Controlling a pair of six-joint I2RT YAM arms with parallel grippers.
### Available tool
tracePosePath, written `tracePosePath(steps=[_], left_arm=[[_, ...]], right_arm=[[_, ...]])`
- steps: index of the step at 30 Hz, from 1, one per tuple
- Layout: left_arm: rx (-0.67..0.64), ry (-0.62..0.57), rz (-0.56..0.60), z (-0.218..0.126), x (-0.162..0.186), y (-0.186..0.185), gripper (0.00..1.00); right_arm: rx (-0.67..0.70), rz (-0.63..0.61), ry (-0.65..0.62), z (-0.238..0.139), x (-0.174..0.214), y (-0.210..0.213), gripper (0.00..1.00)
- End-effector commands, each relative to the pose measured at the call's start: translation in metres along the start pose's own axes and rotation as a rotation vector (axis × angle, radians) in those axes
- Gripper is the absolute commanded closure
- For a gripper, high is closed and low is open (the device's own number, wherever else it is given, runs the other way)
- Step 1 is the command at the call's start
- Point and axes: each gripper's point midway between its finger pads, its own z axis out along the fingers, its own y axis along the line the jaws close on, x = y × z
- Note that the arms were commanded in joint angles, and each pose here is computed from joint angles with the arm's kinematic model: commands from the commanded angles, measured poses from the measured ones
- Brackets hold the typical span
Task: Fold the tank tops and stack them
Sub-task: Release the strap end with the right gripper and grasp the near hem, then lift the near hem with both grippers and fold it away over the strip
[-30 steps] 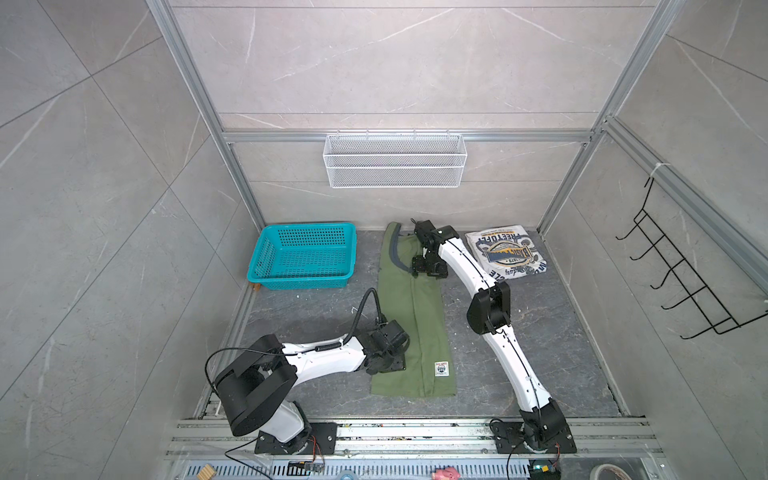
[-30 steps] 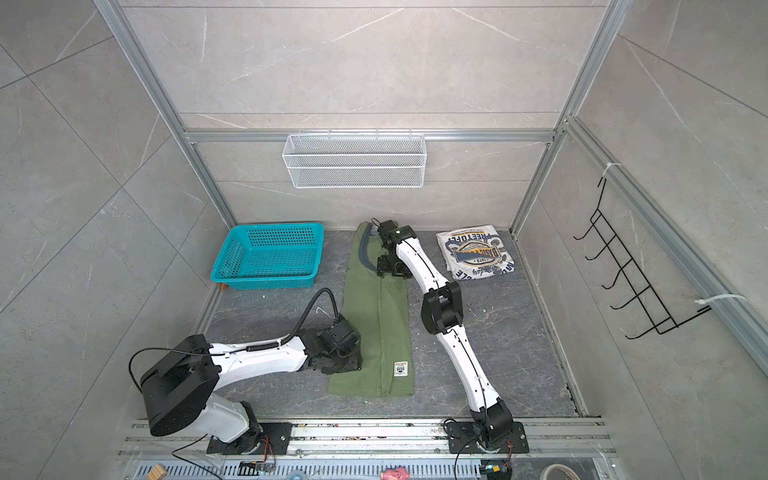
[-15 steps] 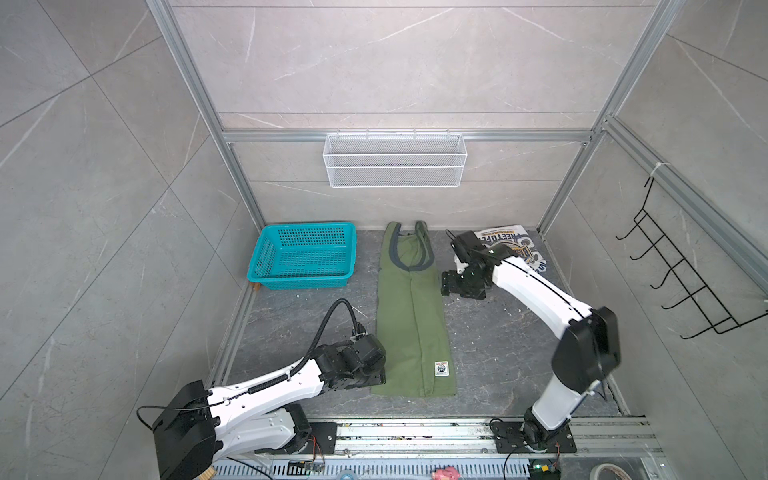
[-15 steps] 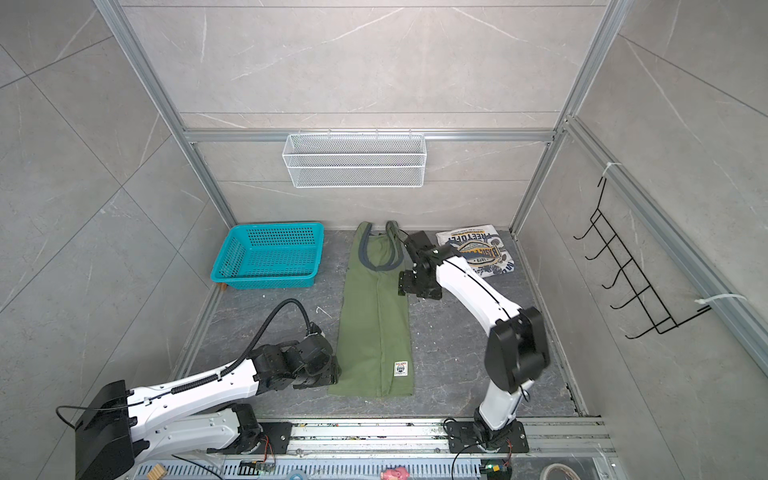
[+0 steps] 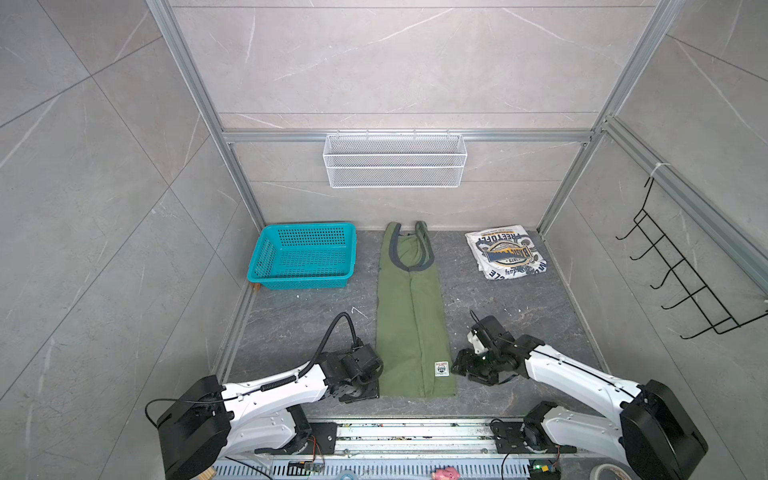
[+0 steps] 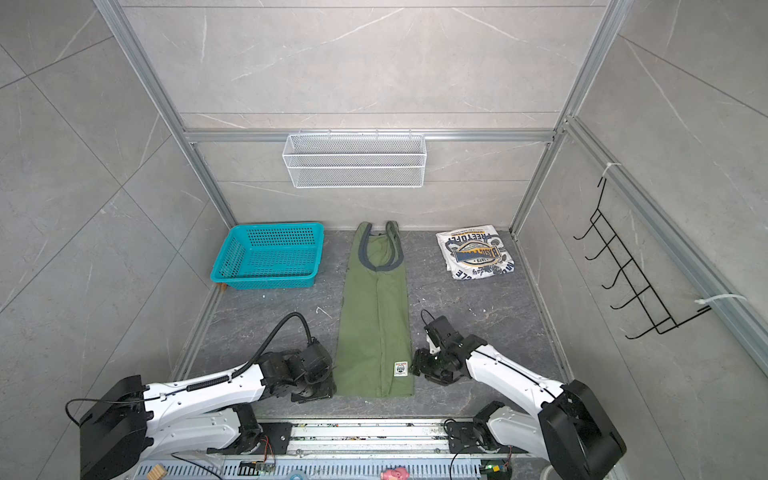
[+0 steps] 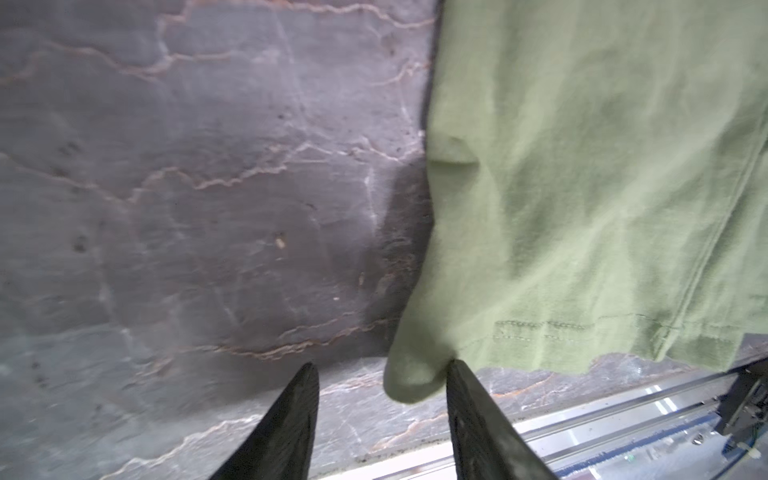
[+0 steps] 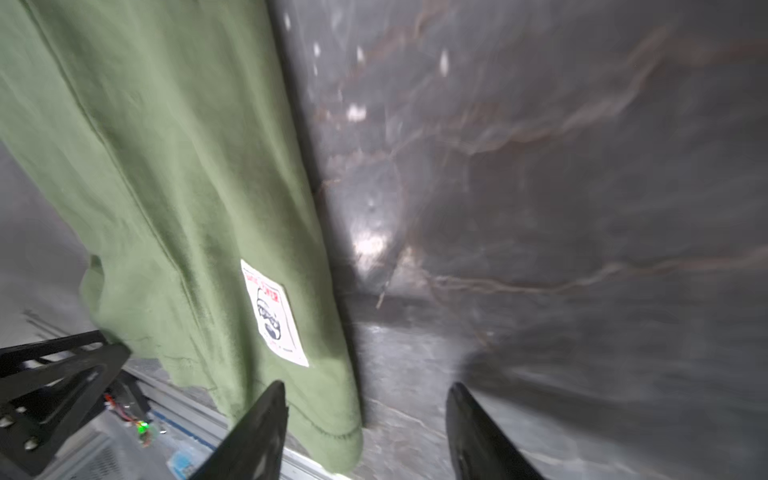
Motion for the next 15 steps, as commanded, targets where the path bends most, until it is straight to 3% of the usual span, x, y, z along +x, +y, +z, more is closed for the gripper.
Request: tracePosePath(steps=[1,6,15], left_arm=[[0.047,0.03,-0.019,0.005,0.005,-0.008,0.5],[0.074,0.044,-0.026,0.014,0.006,-0.016,0.55],[0.08,0.052,-0.017,0.022,0.007,-0.022,0.74]], right_arm=[[-0.092,0.052,0.015,0.012,0.008,0.016,0.42],[-0.048,0.053,0.035,0.026,0.024,0.008,0.5],[0.009,0.071,0.021,0.018,0.042,0.001,0.78]])
